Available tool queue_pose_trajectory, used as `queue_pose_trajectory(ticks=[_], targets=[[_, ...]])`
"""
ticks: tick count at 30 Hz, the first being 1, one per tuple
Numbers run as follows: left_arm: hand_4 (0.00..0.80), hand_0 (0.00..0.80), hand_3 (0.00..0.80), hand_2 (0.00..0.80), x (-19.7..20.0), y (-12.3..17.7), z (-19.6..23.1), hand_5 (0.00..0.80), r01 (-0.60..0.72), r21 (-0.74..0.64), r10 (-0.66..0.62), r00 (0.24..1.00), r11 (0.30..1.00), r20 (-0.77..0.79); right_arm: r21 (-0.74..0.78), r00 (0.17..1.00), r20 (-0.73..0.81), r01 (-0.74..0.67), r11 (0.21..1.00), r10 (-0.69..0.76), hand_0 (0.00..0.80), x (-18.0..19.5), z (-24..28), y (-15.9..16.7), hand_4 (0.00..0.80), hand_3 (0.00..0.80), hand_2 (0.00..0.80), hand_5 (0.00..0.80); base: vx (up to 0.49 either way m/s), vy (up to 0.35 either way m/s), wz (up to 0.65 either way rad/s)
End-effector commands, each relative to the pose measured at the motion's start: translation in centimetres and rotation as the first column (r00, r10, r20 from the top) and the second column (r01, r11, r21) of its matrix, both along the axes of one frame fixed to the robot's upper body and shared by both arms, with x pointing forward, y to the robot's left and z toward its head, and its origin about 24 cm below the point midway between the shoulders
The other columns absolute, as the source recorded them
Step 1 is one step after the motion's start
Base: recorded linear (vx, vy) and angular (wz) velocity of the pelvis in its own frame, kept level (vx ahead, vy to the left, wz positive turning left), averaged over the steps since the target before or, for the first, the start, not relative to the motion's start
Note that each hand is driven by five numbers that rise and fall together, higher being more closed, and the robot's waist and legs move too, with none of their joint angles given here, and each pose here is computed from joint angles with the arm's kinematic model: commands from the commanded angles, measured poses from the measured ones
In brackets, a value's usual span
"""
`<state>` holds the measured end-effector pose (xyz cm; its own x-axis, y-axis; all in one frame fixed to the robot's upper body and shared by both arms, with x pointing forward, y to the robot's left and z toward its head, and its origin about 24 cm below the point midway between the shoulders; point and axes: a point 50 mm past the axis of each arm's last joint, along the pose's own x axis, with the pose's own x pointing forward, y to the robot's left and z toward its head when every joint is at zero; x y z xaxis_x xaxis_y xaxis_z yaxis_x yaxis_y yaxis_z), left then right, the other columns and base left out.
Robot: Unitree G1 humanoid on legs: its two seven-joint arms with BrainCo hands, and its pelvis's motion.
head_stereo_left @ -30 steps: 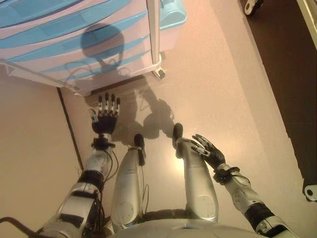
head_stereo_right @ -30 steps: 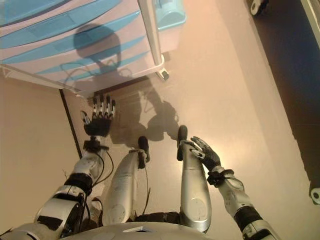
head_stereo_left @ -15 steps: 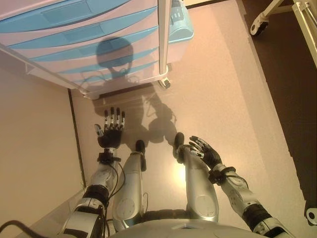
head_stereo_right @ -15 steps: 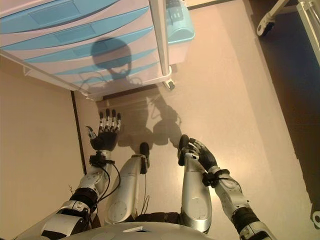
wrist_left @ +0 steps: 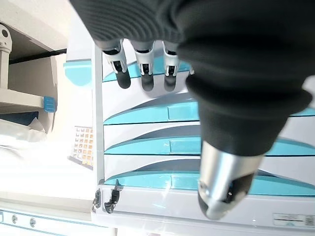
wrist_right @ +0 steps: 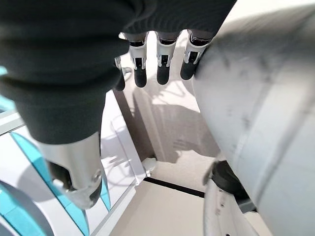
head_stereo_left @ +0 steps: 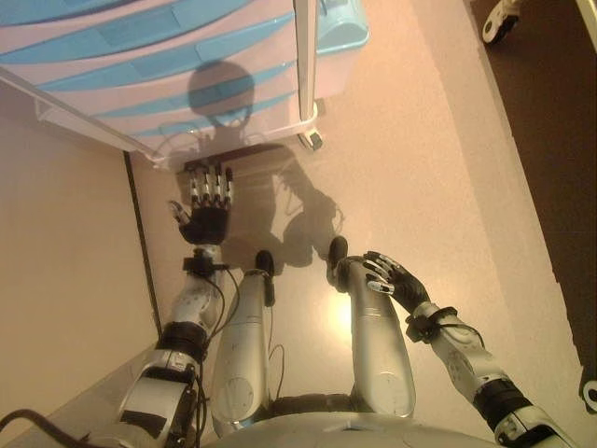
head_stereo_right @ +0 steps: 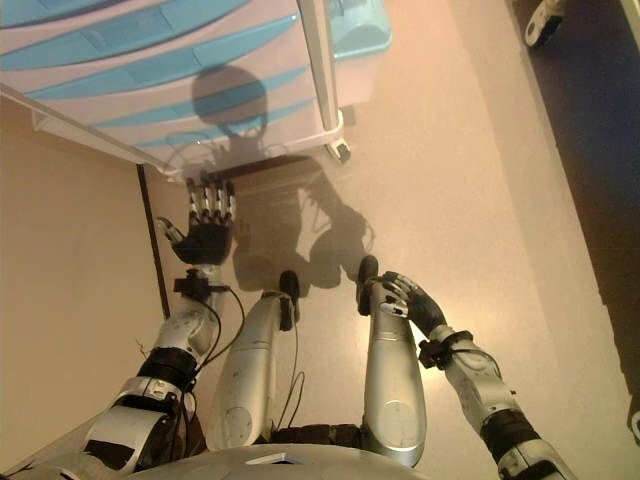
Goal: Open the drawer and pick up the medicine
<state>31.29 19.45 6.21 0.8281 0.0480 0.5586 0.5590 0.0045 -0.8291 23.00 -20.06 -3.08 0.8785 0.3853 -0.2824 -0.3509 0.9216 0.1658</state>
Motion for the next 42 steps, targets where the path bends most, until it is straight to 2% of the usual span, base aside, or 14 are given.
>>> queue_pose_trajectory(ticks=[1,9,23,32,42], targets=[[0.0,0.0,0.0,0.0,0.6,1.4,3.7,0.0,-0.044,-0.059,0.052,0.988,0.997,0.142,-0.006,0.986,-0.128,-0.105,0.994,0.104,0.0,-3.4,-2.5,1.0,0.0,0.0,0.0,0.0,0.041,0.095,0.43],[0.0,0.0,0.0,0.0,2.5,3.4,8.2,0.0,-0.134,-0.048,0.141,0.969,0.99,0.204,-0.014,0.984,-0.138,-0.117,0.993,0.114,0.0,-3.8,-2.9,1.1,0.0,0.0,0.0,0.0,0.033,0.075,-0.02],[0.0,0.0,0.0,0.0,3.7,7.5,12.7,0.0,-0.259,-0.033,0.259,0.932,0.965,0.254,-0.007,0.978,-0.156,-0.141,0.99,0.138,0.0,-4.5,-3.8,1.3,0.0,0.0,0.0,0.0,0.033,0.062,-0.05],[0.0,0.0,0.0,0.0,4.4,9.5,13.8,0.0,-0.294,0.006,0.287,0.938,0.956,0.194,-0.007,0.976,-0.154,-0.156,0.988,0.153,0.0,-4.1,-3.7,1.4,0.0,0.0,0.0,0.0,0.012,0.019,-0.01],[0.0,0.0,0.0,0.0,4.7,9.4,12.3,0.0,-0.282,0.044,0.275,0.954,0.958,0.122,0.002,0.976,-0.15,-0.159,0.987,0.158,0.0,-3.7,-3.5,1.7,0.0,0.0,0.0,0.0,0.0,0.0,0.0]])
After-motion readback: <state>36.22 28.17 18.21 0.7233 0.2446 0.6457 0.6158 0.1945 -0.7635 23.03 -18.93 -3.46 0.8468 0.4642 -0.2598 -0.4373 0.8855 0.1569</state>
